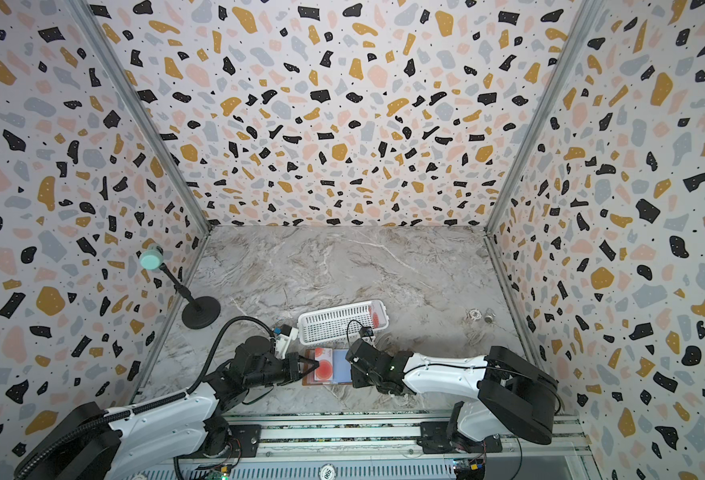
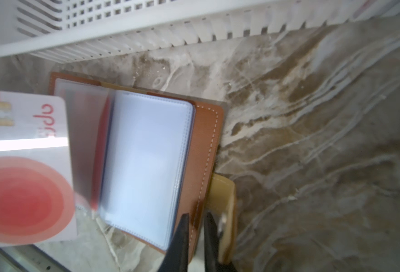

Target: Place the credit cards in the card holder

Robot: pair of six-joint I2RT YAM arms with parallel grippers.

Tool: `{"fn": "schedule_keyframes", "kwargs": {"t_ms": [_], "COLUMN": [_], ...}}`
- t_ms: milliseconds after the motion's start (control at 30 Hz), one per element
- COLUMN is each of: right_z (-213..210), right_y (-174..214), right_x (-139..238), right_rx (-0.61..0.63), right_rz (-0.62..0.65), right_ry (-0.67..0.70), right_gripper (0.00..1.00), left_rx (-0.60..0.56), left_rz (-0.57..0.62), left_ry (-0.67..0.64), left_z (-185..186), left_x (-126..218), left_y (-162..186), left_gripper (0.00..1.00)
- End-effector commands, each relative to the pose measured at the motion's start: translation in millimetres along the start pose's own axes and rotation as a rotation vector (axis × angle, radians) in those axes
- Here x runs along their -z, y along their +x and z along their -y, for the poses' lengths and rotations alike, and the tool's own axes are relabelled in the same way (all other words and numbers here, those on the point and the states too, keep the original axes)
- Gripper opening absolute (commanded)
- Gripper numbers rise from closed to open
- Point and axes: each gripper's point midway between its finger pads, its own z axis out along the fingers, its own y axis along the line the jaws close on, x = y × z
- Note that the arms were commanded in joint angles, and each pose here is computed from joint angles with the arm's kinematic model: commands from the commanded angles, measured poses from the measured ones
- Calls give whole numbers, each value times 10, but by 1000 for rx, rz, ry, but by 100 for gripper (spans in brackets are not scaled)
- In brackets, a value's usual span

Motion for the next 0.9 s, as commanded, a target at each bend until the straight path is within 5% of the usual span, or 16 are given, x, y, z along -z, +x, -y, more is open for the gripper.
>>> {"fn": "schedule_keyframes", "kwargs": {"t_ms": [0,867], "right_z": [-40,-75], "right_y": [-154,0], "right_x": [-3,-3], "right_rx": [1,6], "right_rz": [30,13], "right_ry": [-8,-90], "right_gripper": [15,13], "left_rx": [-37,190], "left_rz": [36,197], "left_ry": [-10,85], "left_z": [56,51], "left_x": [24,118], "left_y": [-106,-124], "left_gripper": [6,7]}}
